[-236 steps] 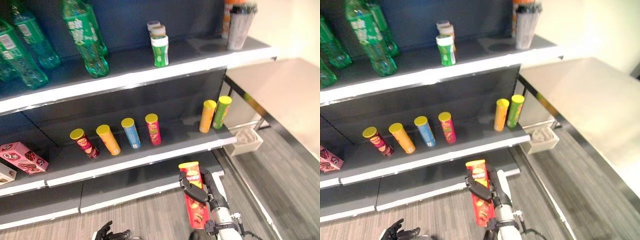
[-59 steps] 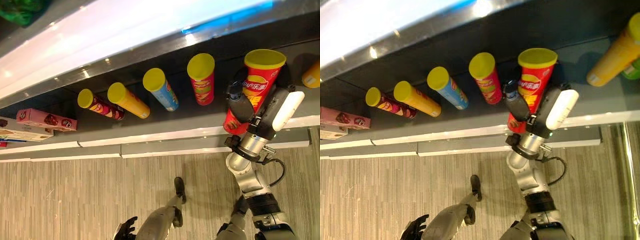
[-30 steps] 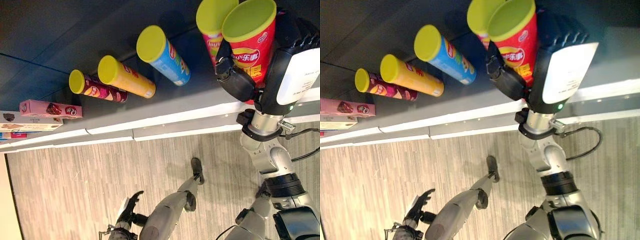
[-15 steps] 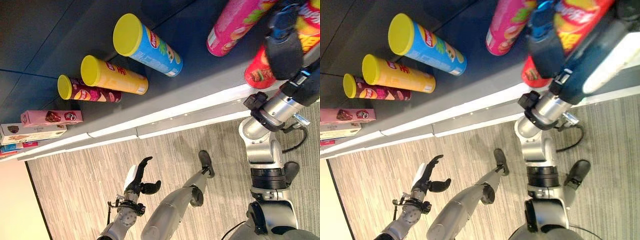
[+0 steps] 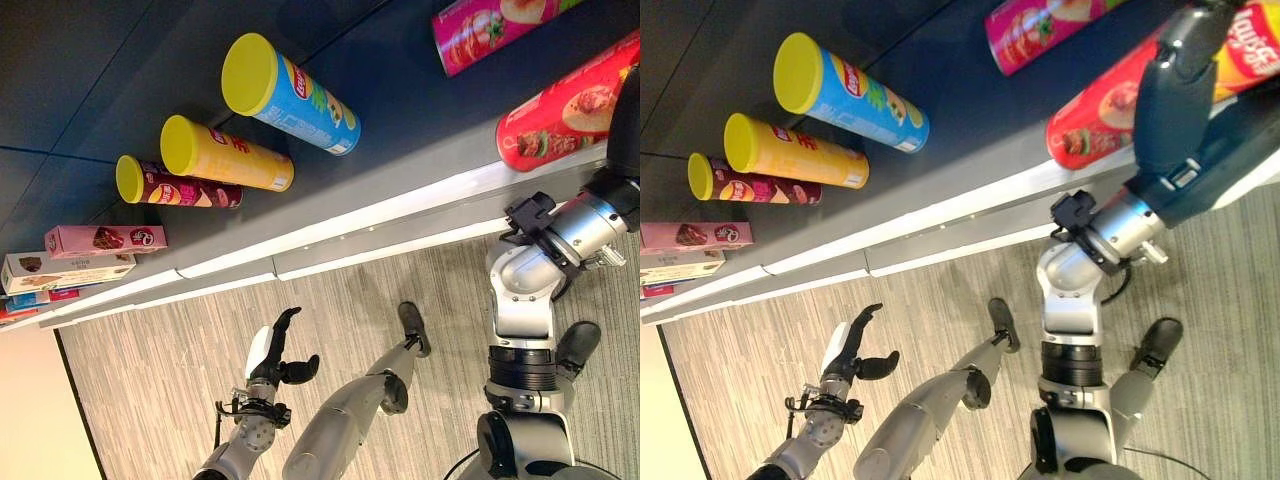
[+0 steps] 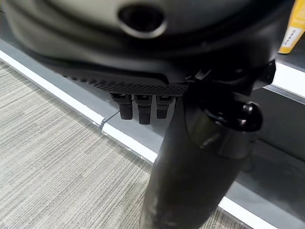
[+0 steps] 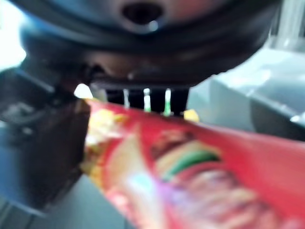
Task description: Put the goods on the table back onto the shelves and tidy them up.
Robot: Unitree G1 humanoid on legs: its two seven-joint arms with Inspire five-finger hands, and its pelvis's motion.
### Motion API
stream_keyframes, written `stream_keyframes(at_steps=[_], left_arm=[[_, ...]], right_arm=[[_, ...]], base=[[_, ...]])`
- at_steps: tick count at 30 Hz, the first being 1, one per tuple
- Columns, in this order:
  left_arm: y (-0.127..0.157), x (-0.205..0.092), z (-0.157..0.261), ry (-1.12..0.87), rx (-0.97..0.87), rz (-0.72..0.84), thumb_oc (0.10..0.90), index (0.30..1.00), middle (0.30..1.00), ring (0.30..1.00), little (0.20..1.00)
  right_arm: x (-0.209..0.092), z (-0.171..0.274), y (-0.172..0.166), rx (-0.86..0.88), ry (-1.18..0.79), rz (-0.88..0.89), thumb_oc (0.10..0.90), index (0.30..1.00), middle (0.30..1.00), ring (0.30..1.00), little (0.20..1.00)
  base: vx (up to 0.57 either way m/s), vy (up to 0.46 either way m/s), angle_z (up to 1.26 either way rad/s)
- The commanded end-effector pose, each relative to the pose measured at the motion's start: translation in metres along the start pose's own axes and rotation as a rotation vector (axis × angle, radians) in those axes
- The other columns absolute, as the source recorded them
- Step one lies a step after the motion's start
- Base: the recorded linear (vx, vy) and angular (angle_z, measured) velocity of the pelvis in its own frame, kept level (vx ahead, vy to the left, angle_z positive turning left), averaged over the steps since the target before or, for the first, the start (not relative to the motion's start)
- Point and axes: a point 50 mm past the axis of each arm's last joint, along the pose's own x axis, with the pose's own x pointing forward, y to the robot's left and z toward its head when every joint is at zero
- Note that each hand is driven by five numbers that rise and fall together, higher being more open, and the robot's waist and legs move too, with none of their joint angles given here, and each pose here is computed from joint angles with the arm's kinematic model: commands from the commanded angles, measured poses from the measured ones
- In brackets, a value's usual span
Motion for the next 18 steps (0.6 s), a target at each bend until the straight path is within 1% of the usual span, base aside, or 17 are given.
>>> stream_keyframes(at_steps=[1, 10, 18], left_arm=[[0.019, -0.017, -0.031, 0.086, 0.087, 0.06, 0.8, 0.9, 0.9, 0.9, 0.9], [0.016, -0.021, -0.038, 0.122, 0.1, 0.057, 0.8, 0.9, 0.9, 0.9, 0.9], [0.013, -0.023, -0.039, 0.114, 0.121, 0.06, 0.8, 0.9, 0.9, 0.9, 0.9]], right_arm=[[0.001, 0.04, -0.002, 0.146, -0.216, 0.088, 0.8, 0.9, 0.9, 0.9, 0.9], [-0.007, 0.039, 0.0, 0.144, -0.205, 0.155, 0.8, 0.9, 0.9, 0.9, 0.9], [-0.017, 0.032, 0.002, 0.031, -0.232, 0.252, 0.8, 0.9, 0.9, 0.9, 0.9]], base=[[0.0, 0.0, 0.0], [0.0, -0.004, 0.01], [-0.01, -0.008, 0.02]])
